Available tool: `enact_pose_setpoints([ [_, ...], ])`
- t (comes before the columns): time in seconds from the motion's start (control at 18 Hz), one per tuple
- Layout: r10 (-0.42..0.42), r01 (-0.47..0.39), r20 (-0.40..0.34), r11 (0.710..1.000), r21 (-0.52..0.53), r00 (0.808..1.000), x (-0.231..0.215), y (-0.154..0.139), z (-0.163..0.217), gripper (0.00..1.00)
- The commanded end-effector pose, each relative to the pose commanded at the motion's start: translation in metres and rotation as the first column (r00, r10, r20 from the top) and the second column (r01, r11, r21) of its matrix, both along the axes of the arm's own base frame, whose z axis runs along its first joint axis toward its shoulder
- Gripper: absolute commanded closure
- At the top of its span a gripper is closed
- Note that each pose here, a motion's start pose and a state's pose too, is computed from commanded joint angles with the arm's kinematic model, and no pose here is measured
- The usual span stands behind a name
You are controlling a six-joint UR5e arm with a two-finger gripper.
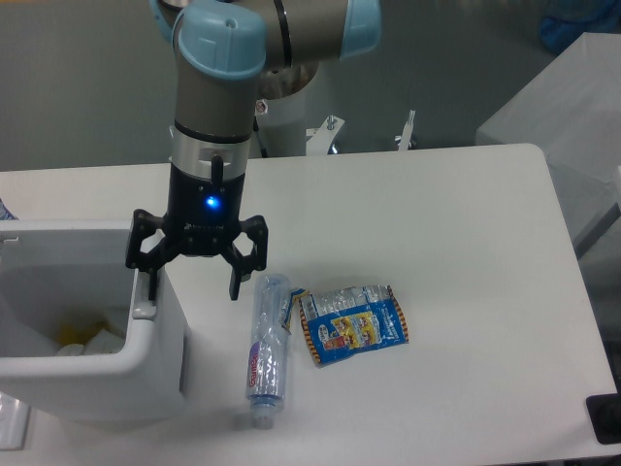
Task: Open the trash can
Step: 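Press the lid edge with the gripper to swing the lid open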
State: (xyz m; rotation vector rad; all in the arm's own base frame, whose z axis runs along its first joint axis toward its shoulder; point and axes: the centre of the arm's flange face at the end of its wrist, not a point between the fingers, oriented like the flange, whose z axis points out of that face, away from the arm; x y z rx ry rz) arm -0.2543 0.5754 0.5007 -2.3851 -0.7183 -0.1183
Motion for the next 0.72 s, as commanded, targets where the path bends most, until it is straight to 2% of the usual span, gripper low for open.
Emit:
enact_pose_setpoints([
  [0.11,-0.001,0.003,-0.054,1.000,0.027,0.999,-0.013,-0.002,0.023,0.00],
  [0.39,0.138,-0.142,-0.171,0.990,-0.012,0.976,-0.069,-0.026,0.041,0.00],
  [0.5,0.141,-0.153,-0.193,0.987,-0.046,0.971,-0.080,-0.033,0.035,0.00],
  [0.72,0.088,-0.126,-0.281,0.984,-0.122,0.956,-0.098,-0.045,0.027,0.00],
])
